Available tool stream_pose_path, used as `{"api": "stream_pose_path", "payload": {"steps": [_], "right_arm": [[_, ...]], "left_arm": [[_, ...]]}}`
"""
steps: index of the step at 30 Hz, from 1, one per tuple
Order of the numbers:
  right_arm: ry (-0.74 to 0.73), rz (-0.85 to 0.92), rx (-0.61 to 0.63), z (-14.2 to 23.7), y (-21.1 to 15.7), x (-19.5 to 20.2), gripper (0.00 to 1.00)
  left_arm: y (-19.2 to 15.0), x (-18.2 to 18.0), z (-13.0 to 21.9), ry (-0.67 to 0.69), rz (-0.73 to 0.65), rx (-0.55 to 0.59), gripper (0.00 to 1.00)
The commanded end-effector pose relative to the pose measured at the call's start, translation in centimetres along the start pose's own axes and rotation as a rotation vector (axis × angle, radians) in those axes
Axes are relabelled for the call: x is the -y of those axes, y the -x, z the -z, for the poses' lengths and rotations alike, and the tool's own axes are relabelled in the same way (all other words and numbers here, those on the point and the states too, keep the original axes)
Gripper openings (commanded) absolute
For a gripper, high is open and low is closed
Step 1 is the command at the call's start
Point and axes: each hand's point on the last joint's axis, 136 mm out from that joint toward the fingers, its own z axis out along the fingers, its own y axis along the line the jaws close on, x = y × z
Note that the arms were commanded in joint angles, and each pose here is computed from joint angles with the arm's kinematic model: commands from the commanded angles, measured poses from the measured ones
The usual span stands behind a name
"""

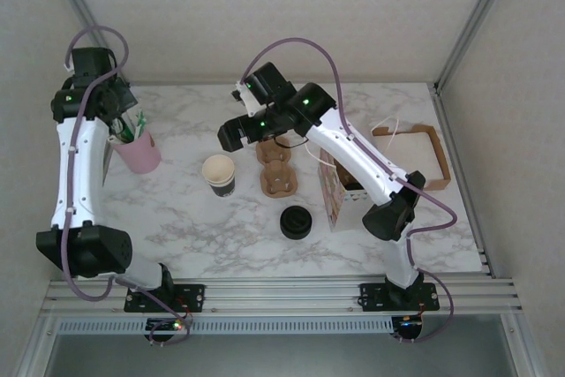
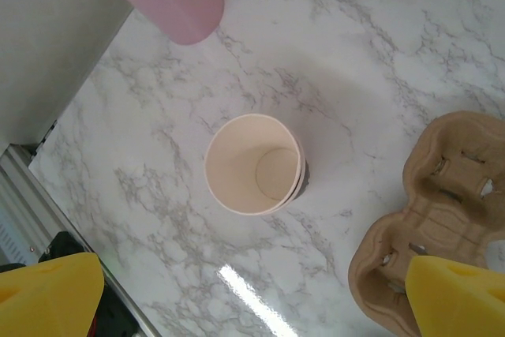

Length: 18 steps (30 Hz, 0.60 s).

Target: Pack the takeout coffee

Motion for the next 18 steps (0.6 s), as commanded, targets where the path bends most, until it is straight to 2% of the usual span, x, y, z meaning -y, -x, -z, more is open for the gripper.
{"api": "stream_pose_path", "payload": {"steps": [1, 12, 13, 18], "right_arm": [[0.029, -0.007, 0.048, 2.0, 0.7, -0.4, 0.99], [0.030, -0.016, 0.030, 1.6, 0.0, 0.3, 0.99], [0.031, -0.017, 0.027, 1.6, -0.1, 0.3, 0.99], [0.035, -0.018, 0.022, 1.6, -0.2, 0.3, 0.99]], "left_arm": [[-0.3, 0.3, -1.6, -0.008, -0.008, -0.017, 0.00], [-3.1, -1.0, -5.3, 0.071, -0.025, -0.081, 0.00], [-3.4, -1.2, -5.5, 0.080, -0.025, -0.086, 0.03], [-3.1, -1.2, -4.8, 0.073, -0.017, -0.075, 0.31]]}}
